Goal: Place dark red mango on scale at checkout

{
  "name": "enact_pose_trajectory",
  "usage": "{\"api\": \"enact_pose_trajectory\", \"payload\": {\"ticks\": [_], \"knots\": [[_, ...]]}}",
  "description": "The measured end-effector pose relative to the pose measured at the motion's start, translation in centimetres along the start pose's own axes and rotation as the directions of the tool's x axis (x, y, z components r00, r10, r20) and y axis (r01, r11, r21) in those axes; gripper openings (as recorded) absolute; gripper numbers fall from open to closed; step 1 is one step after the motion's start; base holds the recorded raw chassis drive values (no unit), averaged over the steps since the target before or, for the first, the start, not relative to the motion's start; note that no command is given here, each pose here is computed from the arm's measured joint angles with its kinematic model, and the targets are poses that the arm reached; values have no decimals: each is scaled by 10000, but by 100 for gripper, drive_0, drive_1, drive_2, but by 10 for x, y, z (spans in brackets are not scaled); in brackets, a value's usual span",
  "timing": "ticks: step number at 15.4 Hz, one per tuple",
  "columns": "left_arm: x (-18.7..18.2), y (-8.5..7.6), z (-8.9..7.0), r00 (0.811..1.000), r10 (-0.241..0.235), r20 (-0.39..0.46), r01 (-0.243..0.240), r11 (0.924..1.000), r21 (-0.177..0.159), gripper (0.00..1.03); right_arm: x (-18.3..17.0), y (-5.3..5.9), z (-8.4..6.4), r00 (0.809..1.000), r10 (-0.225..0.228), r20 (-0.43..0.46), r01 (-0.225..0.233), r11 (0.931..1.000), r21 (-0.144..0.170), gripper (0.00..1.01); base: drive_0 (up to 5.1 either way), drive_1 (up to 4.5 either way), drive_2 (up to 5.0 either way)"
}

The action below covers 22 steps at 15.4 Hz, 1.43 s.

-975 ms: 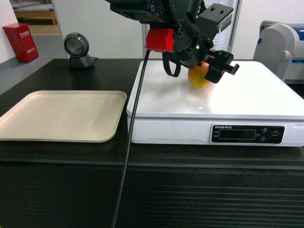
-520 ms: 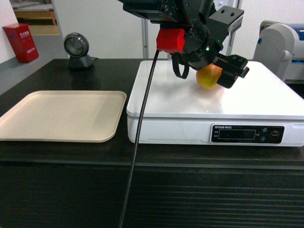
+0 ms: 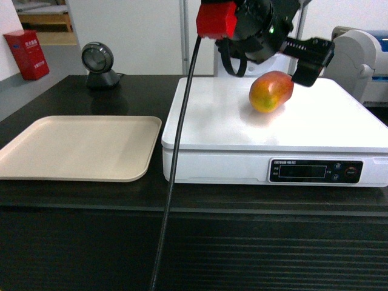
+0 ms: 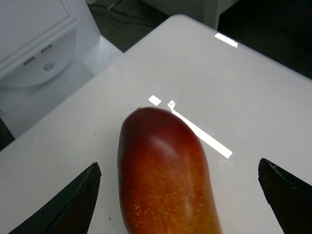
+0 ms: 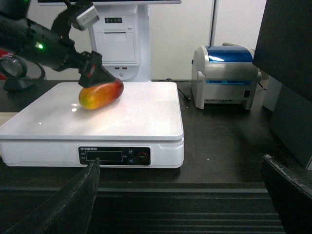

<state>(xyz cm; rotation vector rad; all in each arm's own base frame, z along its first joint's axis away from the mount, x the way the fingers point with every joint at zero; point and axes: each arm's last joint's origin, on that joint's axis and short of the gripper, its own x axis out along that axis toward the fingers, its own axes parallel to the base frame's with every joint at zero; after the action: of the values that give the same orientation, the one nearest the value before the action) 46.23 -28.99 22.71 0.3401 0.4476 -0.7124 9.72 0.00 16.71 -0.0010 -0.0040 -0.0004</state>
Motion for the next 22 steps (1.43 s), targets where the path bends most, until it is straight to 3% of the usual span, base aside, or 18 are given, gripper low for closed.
{"api": "enact_pose_trajectory", "payload": {"ticks": [5,7,9,11,13,16,17,18,19,20,21,22], "knots": [[-66,-9,29,9858,267,1657,-175,9982,-568,98,0,0,0,10000,0,-4,0,10000,0,98,0,0,0],[-98,-14,27,9754,527,2141,-375,9965,-746,98,0,0,0,10000,0,0,0,10000,0,98,0,0,0],[-122,-15,10,9769,677,2029,-512,9950,-858,98,0,0,0,10000,0,0,0,10000,0,98,0,0,0],[-123,-10,-11,9813,1082,1589,-937,9910,-960,98,0,0,0,10000,0,0,0,10000,0,98,0,0,0],[-121,-5,-41,9869,1301,959,-1191,9865,-1126,98,0,0,0,10000,0,0,0,10000,0,98,0,0,0],[-144,0,-42,9774,1606,1378,-1445,9822,-1200,98,0,0,0,10000,0,0,0,10000,0,98,0,0,0],[-155,0,-41,9126,3065,2707,-2679,9482,-1705,91,0,0,0,10000,-4,0,4,10000,0,98,0,0,0],[-181,4,-59,7942,5247,3065,-4394,8443,-3069,78,0,0,0,10000,-4,-4,4,10000,0,98,0,0,0],[-258,26,-125,6519,7131,2579,-5798,6879,-4366,47,0,0,0,10000,0,0,0,10000,0,98,0,0,0],[-283,20,-150,6582,7139,2391,-5799,6833,-4436,35,0,0,0,10000,4,-8,-4,10000,0,98,0,0,0],[-296,10,-164,6654,6977,2654,-5598,7016,-4409,24,0,0,0,10000,4,-4,-4,10000,0,98,0,0,0],[-304,6,-172,6658,6864,2924,-5439,7148,-4396,13,0,0,0,10000,4,-4,-4,10000,0,98,0,0,0]]}}
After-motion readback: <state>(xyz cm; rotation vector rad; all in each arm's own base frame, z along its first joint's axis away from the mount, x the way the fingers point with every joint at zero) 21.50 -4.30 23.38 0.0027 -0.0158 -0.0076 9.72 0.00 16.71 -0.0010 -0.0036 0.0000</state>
